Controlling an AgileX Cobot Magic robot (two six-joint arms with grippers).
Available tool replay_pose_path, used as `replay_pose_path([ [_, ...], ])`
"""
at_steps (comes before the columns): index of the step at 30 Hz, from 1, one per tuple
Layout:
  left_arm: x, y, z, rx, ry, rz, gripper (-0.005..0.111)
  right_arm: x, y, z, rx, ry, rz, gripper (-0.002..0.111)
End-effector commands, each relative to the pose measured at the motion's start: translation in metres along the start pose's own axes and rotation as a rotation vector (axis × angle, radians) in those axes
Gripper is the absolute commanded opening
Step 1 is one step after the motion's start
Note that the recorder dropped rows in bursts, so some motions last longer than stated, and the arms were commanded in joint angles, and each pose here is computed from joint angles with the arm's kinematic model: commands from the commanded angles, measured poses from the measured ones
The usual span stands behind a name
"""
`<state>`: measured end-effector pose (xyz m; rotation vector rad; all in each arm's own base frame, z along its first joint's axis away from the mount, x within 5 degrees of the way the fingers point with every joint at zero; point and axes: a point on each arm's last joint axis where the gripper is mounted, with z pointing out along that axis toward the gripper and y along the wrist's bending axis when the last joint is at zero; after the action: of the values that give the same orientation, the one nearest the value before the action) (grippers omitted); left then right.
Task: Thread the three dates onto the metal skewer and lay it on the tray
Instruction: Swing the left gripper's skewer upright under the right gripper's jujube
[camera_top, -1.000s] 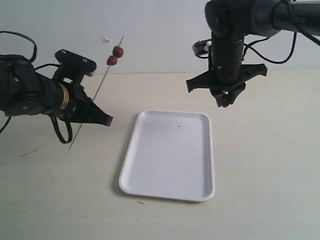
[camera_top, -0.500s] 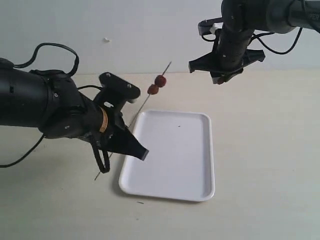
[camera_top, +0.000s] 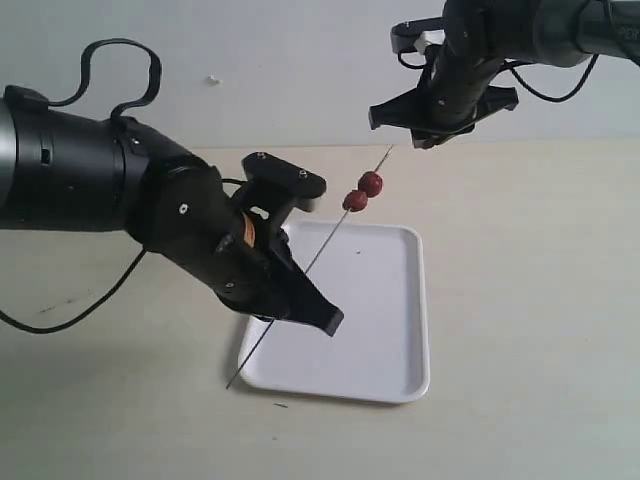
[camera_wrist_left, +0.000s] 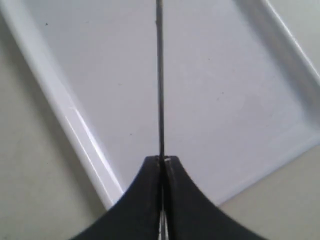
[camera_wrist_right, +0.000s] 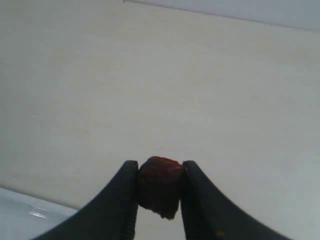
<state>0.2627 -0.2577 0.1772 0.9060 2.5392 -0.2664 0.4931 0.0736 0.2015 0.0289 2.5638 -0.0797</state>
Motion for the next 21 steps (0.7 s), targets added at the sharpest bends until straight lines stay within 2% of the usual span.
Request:
replay_pose_path([
  [1,0.000,-0.008,-0.001,0.066,0.025,-0.015,0.000,-0.009,-0.001,-0.009,-0.024,-0.062,0.012,0.028],
  [5,0.003,-0.013,0.011,0.127,0.047,-0.019,0.000,-0.010,0.000,-0.009,-0.038,-0.070,0.023,0.028],
  [9,0.000,-0.015,0.023,0.141,0.046,-0.049,0.000,-0.010,0.001,-0.009,-0.047,-0.075,0.032,0.028],
  [21,-0.032,-0.023,0.036,0.213,-0.018,-0.129,0.000,-0.010,0.003,-0.009,-0.069,-0.068,0.055,0.028],
])
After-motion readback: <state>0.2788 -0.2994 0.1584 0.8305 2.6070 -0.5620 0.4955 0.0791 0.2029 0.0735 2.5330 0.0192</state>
